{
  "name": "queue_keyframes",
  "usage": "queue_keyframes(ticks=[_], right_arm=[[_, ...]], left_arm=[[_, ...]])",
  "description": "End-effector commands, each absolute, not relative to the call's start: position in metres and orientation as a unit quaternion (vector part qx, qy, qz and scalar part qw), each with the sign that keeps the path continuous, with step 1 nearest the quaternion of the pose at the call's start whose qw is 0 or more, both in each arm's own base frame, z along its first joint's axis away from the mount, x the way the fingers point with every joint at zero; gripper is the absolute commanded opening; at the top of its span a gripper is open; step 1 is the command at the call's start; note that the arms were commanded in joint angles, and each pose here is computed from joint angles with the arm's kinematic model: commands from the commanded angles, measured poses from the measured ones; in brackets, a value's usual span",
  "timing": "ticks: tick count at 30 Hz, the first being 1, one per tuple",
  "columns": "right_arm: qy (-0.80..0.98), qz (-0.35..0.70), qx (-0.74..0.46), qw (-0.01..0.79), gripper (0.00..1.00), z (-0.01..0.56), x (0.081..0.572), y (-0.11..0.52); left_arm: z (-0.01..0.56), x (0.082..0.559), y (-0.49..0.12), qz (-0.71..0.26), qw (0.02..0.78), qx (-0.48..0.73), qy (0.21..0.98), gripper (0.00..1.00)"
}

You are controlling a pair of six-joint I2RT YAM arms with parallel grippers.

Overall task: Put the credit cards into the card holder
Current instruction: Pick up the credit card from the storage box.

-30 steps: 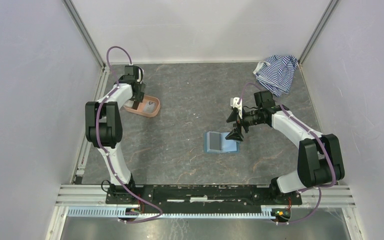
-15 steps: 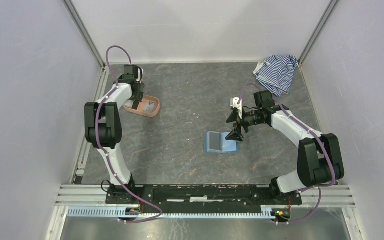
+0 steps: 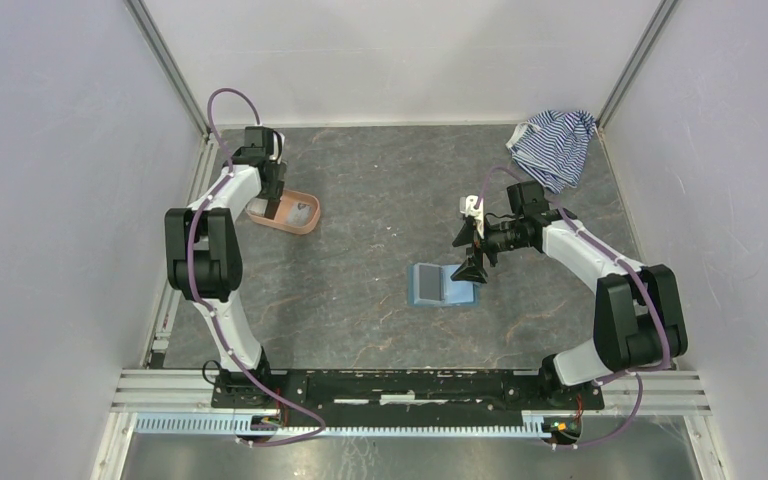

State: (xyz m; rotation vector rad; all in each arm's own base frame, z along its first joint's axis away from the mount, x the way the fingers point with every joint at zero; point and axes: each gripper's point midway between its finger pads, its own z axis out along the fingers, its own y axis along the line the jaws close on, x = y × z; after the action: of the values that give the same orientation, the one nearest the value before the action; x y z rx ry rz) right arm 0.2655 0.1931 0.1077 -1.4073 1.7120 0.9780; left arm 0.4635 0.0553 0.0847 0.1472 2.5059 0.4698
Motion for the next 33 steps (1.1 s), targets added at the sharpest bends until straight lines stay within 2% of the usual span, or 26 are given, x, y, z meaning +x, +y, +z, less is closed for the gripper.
queue_keyframes(ticks=[1,4,8,10,28,33], right_arm=[[0.642,0.382,-0.553,0.37,0.98,0.121,0.273,0.197],[0.642,0.382,-0.553,0.369,0.98,0.121,0.273,0.197],[0.641,0.382,-0.553,0.369,0.98,0.121,0.273,0.197],[0.641,0.384,-0.553,0.368,0.98,0.121,0.272,0.197],[0.64,0.385,-0.556,0.365,0.98,0.121,0.271,0.197],[0.639,0.385,-0.557,0.366,0.98,0.121,0.271,0.197]], left_arm=[[0.117,0.473,0.053,0.163,0.33,0.027,0.929,0.64],[0.115,0.472,0.051,0.156,0.328,0.027,0.931,0.64],[0.111,0.471,0.046,0.143,0.326,0.031,0.934,0.81],[0.107,0.471,0.049,0.153,0.32,0.033,0.935,0.84],[0.081,0.473,0.054,0.167,0.29,0.037,0.942,0.82],[0.08,0.472,0.057,0.173,0.288,0.037,0.941,0.77]])
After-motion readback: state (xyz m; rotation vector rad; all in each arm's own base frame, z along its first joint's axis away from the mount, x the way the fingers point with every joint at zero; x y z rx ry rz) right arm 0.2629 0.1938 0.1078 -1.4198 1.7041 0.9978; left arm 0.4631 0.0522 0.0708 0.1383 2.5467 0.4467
